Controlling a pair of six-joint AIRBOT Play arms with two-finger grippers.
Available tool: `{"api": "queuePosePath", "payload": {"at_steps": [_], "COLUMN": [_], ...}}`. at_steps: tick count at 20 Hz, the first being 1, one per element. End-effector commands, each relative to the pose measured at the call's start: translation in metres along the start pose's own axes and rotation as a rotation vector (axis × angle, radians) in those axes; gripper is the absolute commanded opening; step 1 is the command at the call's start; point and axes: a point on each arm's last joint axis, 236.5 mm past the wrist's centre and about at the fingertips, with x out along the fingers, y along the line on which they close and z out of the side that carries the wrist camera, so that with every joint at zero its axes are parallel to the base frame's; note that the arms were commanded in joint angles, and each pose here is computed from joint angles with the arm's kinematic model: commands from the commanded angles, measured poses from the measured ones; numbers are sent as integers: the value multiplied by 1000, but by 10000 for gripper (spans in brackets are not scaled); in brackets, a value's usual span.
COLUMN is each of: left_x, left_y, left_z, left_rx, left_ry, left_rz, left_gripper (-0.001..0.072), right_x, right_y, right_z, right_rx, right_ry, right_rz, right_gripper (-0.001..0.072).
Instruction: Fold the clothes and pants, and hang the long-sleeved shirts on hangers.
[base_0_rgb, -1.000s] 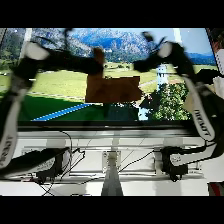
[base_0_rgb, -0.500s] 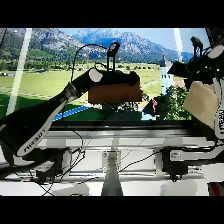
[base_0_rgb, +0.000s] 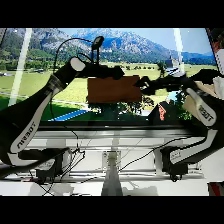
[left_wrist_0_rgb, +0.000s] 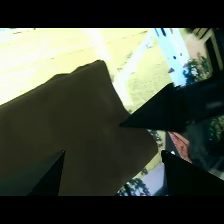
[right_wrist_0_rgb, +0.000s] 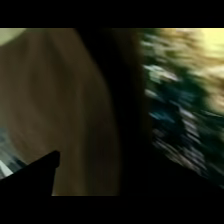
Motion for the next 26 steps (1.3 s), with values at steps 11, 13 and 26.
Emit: {"api": "queuePosePath", "payload": {"at_steps": [11,13,26], "left_x": [-197,-231,-267], "left_y": [120,124,137], "left_z": [9,22,30], "left_rx": [187,174,140], "left_ry": [95,21,-46], "left_rz": [389,436,493], "left_gripper": [322,323,322], "right_x": [-120,-206,-578], "right_y": [117,125,-33], "right_z": [90,98,-119], "right_rx": [-438,-436,489], "right_ry": [-355,-509,-1105], "right_rz": [-209,-295,-915], "right_gripper": [11,11,11]}}
